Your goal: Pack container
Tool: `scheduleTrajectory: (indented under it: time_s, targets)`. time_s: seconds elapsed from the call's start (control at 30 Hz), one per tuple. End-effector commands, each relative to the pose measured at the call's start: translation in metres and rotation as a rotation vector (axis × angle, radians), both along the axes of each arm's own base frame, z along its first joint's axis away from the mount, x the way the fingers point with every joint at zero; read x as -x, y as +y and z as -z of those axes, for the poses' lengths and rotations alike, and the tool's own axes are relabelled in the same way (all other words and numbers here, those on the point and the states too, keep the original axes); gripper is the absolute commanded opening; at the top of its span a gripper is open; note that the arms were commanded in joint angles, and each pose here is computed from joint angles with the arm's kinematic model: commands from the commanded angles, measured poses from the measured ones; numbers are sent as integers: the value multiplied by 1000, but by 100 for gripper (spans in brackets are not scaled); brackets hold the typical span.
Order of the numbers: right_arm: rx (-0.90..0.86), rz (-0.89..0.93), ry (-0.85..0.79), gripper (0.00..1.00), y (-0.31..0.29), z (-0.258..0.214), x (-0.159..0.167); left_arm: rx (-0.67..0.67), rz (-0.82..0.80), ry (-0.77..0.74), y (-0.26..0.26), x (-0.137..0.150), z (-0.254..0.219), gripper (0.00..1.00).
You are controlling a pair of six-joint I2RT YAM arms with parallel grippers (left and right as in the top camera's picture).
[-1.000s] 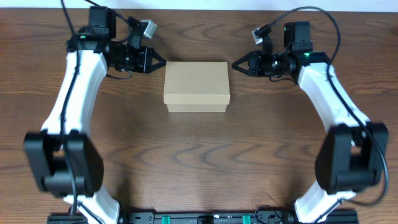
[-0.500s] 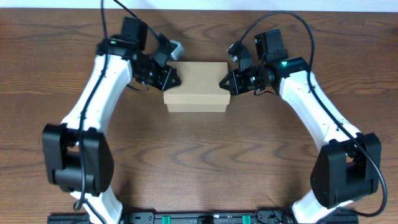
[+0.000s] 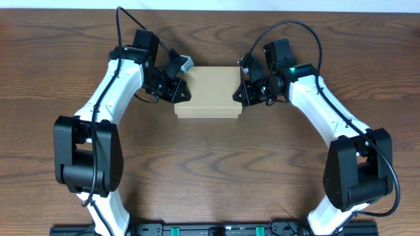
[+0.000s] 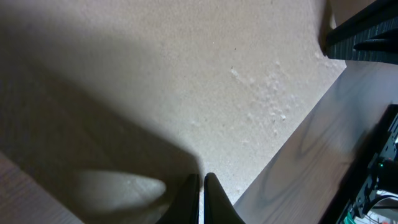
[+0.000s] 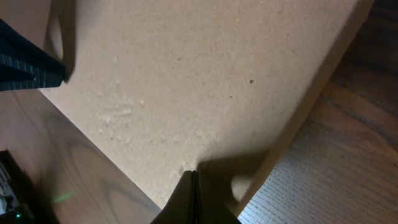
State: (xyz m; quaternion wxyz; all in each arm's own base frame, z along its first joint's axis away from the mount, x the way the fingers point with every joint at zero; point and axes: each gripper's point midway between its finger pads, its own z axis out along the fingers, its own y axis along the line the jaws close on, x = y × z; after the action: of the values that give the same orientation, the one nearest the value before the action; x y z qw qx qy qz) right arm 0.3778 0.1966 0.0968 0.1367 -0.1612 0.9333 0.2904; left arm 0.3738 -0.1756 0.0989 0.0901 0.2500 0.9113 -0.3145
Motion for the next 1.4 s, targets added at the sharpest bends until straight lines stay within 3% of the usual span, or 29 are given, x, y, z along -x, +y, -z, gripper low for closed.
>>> scheduleTrajectory:
  time_s: [0.0, 0.3, 0.47, 0.63, 0.8, 0.97, 1.1, 1.13, 1.17, 1.2, 1.23, 1.37]
  targets:
    - [43, -12, -6, 1, -4, 9, 0, -40, -2, 8, 6, 0, 13, 6]
    - [8, 28, -298, 1, -7, -84, -39, -30, -28, -163, 10, -6, -50, 6]
    - [-45, 45, -496, 1, -10, -155, -42, 2, -62, -294, 15, 13, -118, 6]
    - [-60, 28, -479, 1, -19, -192, 10, 3, -33, -403, 26, 71, -179, 6]
    - [-26, -71, -431, 1, -25, -201, 78, 1, -26, -474, 37, 125, -208, 6]
    - [-30, -128, -414, 2, -25, -185, 135, 68, -2, -493, 36, 171, -197, 5]
    - [-39, -139, -415, 1, -29, -165, 160, 103, 9, -482, 34, 191, -175, 6]
    - [-43, -124, -401, 9, -30, -161, 164, 108, 9, -473, 34, 195, -171, 6]
    - [-48, -108, -384, 26, -32, -159, 167, 109, -2, -460, 34, 197, -168, 18]
    - [-55, -87, -362, 55, -33, -156, 170, 111, -14, -447, 35, 198, -166, 49]
    - [-60, -66, -336, 99, -34, -154, 173, 113, -29, -433, 35, 198, -166, 95]
    - [-46, -55, -304, 99, -36, -149, 176, 116, -68, -401, 36, 198, -165, 95]
